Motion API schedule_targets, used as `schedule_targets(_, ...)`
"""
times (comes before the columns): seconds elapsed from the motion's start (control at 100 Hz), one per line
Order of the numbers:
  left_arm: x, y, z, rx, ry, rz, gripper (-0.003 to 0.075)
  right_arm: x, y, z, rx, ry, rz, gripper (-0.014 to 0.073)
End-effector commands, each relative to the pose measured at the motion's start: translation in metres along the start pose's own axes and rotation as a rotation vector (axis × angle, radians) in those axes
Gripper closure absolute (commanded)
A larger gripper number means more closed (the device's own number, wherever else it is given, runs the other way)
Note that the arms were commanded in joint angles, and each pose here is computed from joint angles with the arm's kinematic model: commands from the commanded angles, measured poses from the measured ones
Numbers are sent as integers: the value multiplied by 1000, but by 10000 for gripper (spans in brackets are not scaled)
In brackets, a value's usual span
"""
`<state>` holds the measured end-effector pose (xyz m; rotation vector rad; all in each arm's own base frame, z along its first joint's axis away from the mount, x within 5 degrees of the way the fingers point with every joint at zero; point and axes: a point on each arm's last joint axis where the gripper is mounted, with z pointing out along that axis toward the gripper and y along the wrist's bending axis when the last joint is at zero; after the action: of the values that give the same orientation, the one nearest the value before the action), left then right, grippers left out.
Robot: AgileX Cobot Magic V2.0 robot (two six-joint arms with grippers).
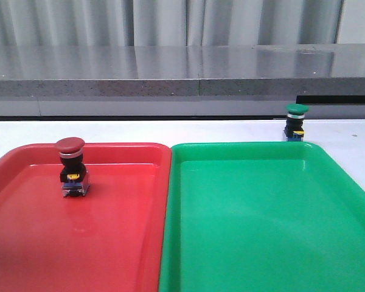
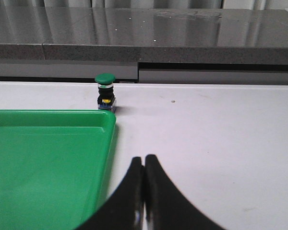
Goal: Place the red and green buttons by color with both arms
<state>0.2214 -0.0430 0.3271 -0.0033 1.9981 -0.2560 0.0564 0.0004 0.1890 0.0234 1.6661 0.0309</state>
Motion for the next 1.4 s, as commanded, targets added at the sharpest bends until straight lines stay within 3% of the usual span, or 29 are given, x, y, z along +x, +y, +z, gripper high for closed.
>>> schedule_targets(0.0,-6,-1,-25,22,-144,6,143,-14,0,-3,3,-114,-10,662)
schedule_targets(0.29,42,9,-85,42,-268,19,145,-14,0,-3,3,-114,-10,662)
schedule_targets(0.59,81,16,-111,54,-330,20,194,-14,0,-3,3,-114,-10,662)
schedule_targets(0.78,83,17,-112,55,-334,20,345,-14,0,-3,3,-114,-10,662)
schedule_targets(1.03,83,16,-112,55,-336,20,734,-14,0,-3,3,-114,-10,662)
schedule_targets(1.39,83,17,-111,55,-334,19,739,-14,0,-3,3,-114,-10,662)
